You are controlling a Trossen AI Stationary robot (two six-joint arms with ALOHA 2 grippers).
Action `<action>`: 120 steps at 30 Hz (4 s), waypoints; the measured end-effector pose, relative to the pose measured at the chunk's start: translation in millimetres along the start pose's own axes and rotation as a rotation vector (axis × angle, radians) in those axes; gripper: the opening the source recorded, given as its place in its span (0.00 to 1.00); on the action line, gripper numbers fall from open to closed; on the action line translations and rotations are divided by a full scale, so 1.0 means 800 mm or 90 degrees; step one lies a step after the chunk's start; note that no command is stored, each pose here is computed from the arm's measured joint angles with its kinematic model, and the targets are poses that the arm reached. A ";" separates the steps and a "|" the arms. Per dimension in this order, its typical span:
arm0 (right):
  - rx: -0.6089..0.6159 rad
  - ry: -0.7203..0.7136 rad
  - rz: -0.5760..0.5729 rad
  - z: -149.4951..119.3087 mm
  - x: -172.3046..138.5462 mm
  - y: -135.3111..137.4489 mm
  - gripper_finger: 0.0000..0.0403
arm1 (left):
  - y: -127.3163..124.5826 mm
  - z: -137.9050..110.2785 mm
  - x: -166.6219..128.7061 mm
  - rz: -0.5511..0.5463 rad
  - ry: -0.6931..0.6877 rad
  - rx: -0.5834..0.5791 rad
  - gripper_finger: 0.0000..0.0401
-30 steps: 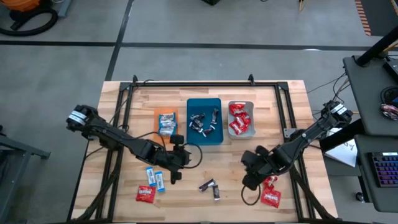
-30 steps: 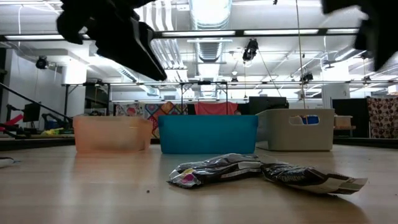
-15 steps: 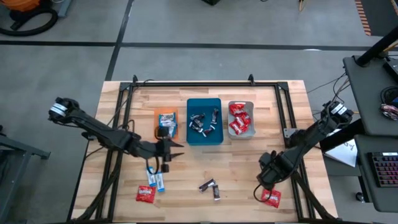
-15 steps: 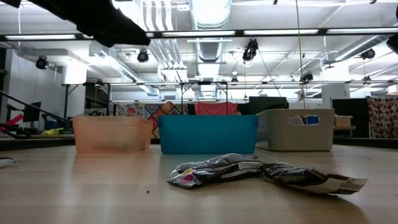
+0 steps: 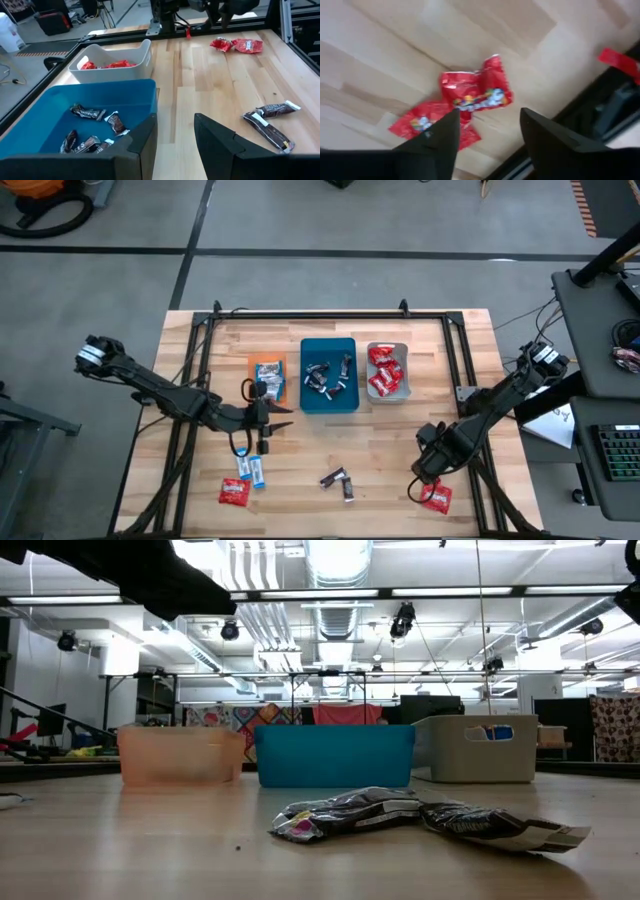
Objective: Sort candy
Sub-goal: Put the red candy into the gray bin, then put the white chocolate bar into the orange bin
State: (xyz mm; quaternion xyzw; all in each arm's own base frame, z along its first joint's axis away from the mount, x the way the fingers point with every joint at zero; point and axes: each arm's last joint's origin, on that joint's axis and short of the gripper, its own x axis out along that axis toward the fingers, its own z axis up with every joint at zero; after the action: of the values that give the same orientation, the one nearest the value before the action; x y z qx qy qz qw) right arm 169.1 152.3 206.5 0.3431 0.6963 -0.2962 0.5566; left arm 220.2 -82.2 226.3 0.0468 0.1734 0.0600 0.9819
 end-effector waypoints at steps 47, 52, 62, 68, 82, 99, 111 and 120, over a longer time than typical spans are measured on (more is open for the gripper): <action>0.051 -0.078 0.068 0.020 0.065 -0.016 0.02 | 0.000 -0.001 0.007 0.059 -0.011 -0.004 0.28; 0.004 -0.193 0.157 0.033 0.025 -0.004 0.02 | 0.000 0.000 0.007 0.059 -0.015 -0.007 0.28; -0.132 -0.619 0.113 0.089 -0.062 0.000 0.02 | 0.000 0.006 0.007 0.058 -0.042 -0.031 0.28; -0.065 -0.804 -0.029 0.135 -0.092 -0.012 0.02 | -0.001 0.014 0.006 0.054 -0.081 -0.068 0.28; 0.121 -0.720 -0.261 0.250 -0.068 -0.083 0.02 | -0.001 0.017 0.006 0.052 -0.094 -0.091 0.28; 0.110 -0.679 -0.265 0.259 -0.053 -0.083 0.32 | -0.001 0.016 0.006 0.050 -0.095 -0.117 0.28; 0.010 -0.748 -0.118 0.192 -0.083 -0.055 0.40 | -0.018 0.025 -0.003 -0.011 -0.081 -0.285 0.28; -0.101 -0.781 -0.038 0.149 -0.075 -0.015 0.36 | -0.048 0.037 -0.031 -0.044 0.142 -0.379 0.28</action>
State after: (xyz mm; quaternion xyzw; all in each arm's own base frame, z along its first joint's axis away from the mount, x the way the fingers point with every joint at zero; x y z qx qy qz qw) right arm 236.4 42.0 241.0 0.0485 0.2787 -0.4022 0.8708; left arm 210.9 -125.8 258.0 -0.2552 0.2561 0.0793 0.9290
